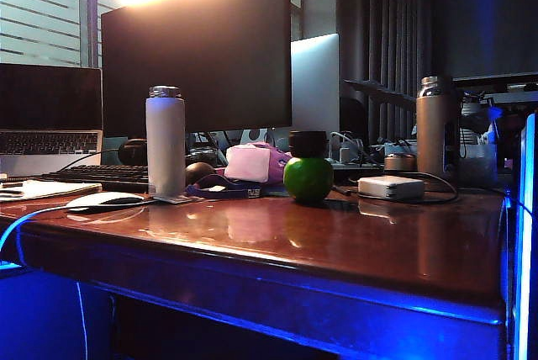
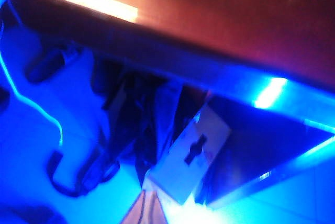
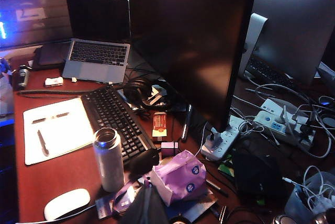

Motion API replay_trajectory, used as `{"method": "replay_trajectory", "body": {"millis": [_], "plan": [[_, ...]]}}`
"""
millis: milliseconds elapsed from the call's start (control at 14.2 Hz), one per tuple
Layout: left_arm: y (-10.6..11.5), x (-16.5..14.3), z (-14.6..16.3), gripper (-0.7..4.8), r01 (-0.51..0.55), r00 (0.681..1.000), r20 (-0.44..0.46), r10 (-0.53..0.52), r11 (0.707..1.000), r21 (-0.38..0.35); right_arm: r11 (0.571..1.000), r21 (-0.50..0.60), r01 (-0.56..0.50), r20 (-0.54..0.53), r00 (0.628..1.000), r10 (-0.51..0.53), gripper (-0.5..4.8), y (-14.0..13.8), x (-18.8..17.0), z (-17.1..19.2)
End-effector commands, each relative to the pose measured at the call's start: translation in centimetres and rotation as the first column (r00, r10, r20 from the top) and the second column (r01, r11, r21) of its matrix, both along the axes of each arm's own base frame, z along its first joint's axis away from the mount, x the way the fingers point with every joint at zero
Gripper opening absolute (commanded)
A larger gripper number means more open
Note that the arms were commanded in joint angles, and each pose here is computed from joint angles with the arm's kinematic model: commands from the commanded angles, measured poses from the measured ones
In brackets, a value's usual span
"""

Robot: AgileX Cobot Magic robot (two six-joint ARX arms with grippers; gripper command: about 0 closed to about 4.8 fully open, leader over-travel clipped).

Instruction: Stack the black thermos bottle cap from the table onto the green apple.

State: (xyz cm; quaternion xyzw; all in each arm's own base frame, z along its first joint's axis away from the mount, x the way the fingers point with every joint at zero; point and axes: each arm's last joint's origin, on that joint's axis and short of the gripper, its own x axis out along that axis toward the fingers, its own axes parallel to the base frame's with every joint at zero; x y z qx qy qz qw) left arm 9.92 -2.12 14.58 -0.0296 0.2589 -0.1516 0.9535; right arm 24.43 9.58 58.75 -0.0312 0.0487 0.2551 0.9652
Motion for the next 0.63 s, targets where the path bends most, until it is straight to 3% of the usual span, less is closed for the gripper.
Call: {"method": "replay_trajectory", "body": {"millis": [70, 421, 632], "plan": [[0.0, 0.0, 0.1, -0.03, 0.003, 1.0, 0.005, -0.003, 1.0, -0.003, 1.0, 0.004, -0.003, 0.021, 1.0, 0.003, -0.06, -0.3, -0.8, 0.5], [0.0, 0.0, 0.1, -0.03, 0.004, 1.0, 0.005, -0.004, 1.0, -0.002, 0.999, 0.031, -0.005, 0.095, 0.995, 0.002, -0.06, -1.8, -4.9, 2.2], [0.0, 0.0, 0.1, -0.03, 0.003, 1.0, 0.005, -0.003, 1.0, -0.003, 0.997, 0.07, -0.01, 0.185, 0.983, -0.003, -0.05, -3.9, -10.5, 3.9]]}}
